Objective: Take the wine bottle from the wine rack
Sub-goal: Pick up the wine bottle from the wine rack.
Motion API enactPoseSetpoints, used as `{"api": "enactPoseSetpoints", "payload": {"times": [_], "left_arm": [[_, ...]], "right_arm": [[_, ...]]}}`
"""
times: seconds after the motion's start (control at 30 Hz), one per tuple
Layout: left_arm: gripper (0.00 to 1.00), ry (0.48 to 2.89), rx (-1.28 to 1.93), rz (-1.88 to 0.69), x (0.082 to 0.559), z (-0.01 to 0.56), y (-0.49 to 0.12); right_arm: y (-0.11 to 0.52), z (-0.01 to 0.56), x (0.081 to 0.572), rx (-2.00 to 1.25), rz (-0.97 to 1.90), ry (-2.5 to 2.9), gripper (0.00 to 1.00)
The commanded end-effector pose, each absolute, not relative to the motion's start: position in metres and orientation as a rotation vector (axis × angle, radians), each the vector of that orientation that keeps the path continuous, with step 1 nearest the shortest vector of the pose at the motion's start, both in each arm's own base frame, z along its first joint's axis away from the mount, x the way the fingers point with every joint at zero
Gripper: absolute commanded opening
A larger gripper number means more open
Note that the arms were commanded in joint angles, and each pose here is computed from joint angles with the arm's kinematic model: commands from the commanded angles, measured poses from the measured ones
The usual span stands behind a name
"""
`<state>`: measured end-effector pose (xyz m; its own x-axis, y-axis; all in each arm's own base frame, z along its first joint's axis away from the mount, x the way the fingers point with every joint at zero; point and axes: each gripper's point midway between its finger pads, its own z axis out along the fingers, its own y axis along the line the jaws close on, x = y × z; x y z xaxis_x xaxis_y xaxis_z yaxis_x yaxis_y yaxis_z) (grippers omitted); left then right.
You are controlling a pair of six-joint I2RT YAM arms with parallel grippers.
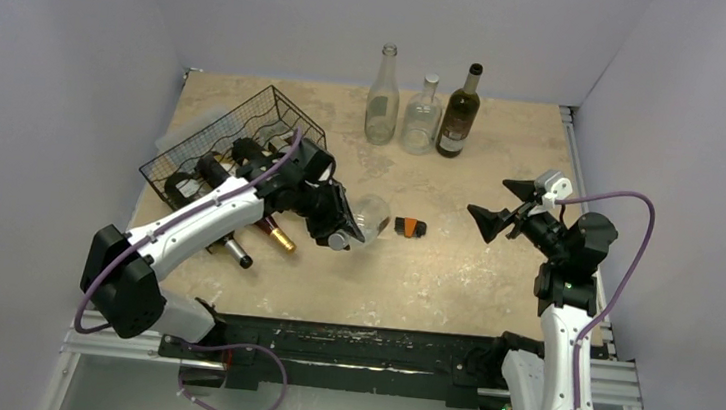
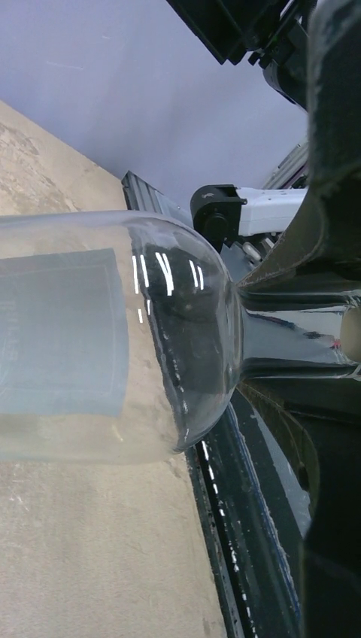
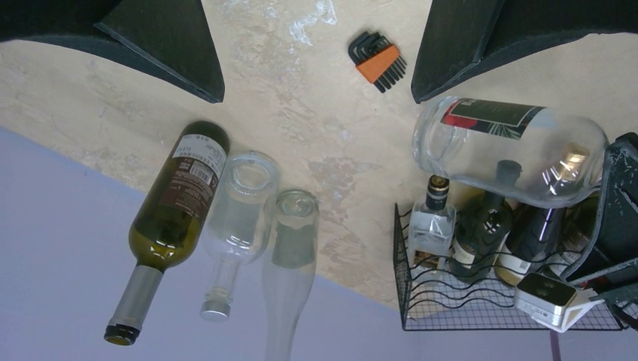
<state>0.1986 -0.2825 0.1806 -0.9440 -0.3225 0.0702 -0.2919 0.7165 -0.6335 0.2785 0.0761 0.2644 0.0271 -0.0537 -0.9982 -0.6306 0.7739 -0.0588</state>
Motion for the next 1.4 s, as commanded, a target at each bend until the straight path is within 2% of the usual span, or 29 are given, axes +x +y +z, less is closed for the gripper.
{"api": "enactPoseSetpoints", "payload": {"times": [0.0, 0.83, 0.97, 1.17, 1.37], "left_arm": [[0.00, 2.706, -0.410, -1.289, 0.212, 0.241, -0.311], [0.01, 2.817, -0.432, -1.403, 0.211, 0.229, -0.336], [0.03, 2.824, -0.429, -1.413, 0.210, 0.231, -0.337], [0.04, 2.837, -0.439, -1.410, 0.208, 0.231, -0.335], [0.04, 2.845, -0.435, -1.428, 0.209, 0.234, -0.338]], "right_arm": [[0.078, 0.273, 0.276, -0.595, 0.484, 1.458, 0.99], [0.085, 0.272, 0.271, -0.636, 0.531, 1.445, 0.99], [0.108, 0.260, 0.267, -0.773, 0.585, 1.436, 0.99], [0.172, 0.226, 0.248, -1.189, 0.726, 1.377, 0.99], [0.218, 0.201, 0.233, -1.604, 0.666, 1.096, 0.99]]}}
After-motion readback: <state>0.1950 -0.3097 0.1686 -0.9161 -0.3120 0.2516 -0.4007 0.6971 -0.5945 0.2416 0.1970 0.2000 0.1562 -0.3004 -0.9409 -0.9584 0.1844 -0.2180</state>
